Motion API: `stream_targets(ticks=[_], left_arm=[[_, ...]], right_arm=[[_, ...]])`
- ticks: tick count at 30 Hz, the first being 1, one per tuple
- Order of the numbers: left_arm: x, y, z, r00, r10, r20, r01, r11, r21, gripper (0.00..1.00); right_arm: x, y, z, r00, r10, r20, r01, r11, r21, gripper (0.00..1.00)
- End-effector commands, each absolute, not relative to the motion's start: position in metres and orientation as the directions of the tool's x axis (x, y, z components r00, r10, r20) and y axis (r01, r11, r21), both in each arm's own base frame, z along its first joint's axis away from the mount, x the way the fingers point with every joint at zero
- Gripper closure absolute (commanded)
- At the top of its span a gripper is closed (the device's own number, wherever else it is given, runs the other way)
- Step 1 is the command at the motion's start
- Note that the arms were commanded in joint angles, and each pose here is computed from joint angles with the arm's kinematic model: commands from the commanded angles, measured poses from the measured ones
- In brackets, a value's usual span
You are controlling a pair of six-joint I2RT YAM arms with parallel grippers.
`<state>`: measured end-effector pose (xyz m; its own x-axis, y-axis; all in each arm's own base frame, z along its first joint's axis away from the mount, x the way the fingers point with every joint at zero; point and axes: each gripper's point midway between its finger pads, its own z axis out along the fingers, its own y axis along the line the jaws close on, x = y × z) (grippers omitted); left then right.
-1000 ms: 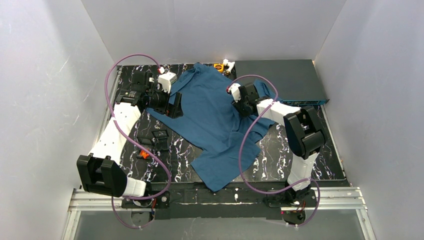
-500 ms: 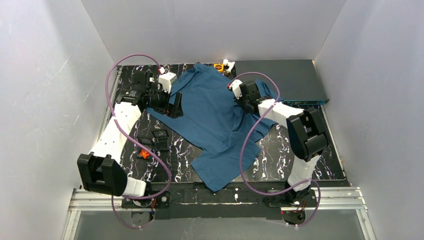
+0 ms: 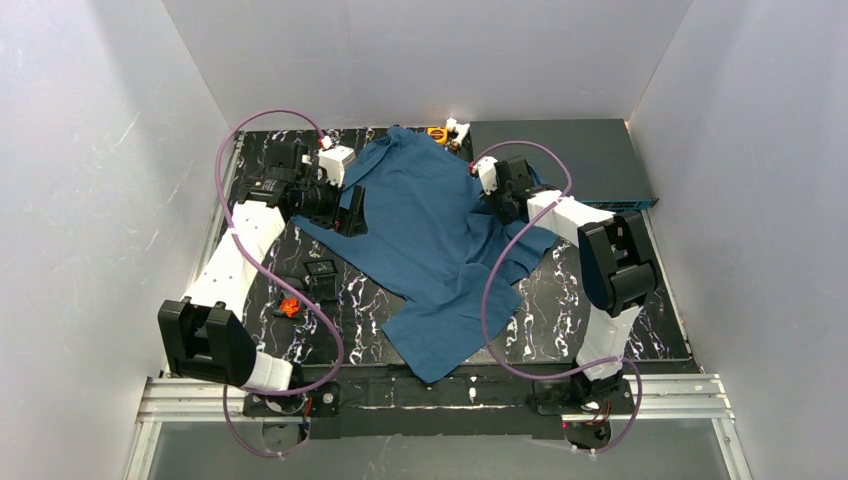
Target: Remove the brooch from the garment
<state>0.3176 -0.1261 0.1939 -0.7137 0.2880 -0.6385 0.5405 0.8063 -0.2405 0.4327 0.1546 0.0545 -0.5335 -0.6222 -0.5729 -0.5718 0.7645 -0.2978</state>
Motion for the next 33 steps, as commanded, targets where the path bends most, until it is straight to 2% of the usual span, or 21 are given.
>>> stream_targets(ticks=[1, 4, 12, 20, 28, 33], left_arm=[[0.314, -0.13, 0.199, -0.708, 0.286, -0.646, 0.551, 0.796, -0.252, 0.02], [0.315, -0.13, 0.2, -0.707, 0.285, -0.647, 0.551, 0.796, -0.251, 0.02], [0.315, -0.137, 0.203, -0.696, 0.276, -0.662, 0.568, 0.776, -0.275, 0.02], [0.311, -0.158, 0.212, -0.644, 0.273, -0.714, 0.657, 0.675, -0.335, 0.02], [0.308, -0.2, 0.221, -0.524, 0.249, -0.814, 0.787, 0.506, -0.352, 0.06], [0.298, -0.231, 0.213, -0.477, 0.28, -0.833, 0.843, 0.412, -0.345, 0.11]], right_arm=[[0.438, 0.169, 0.064, -0.526, -0.585, -0.617, -0.61, 0.765, -0.207, 0.8], [0.435, 0.173, 0.067, -0.521, -0.575, -0.631, -0.638, 0.753, -0.16, 0.99], [0.431, 0.179, 0.105, -0.489, -0.487, -0.724, -0.678, 0.734, -0.036, 0.99], [0.417, 0.19, 0.147, -0.462, -0.347, -0.816, -0.737, 0.662, 0.136, 0.99], [0.389, 0.214, 0.165, -0.508, -0.244, -0.826, -0.775, 0.548, 0.314, 0.99], [0.37, 0.222, 0.166, -0.554, -0.201, -0.808, -0.767, 0.5, 0.402, 0.99]])
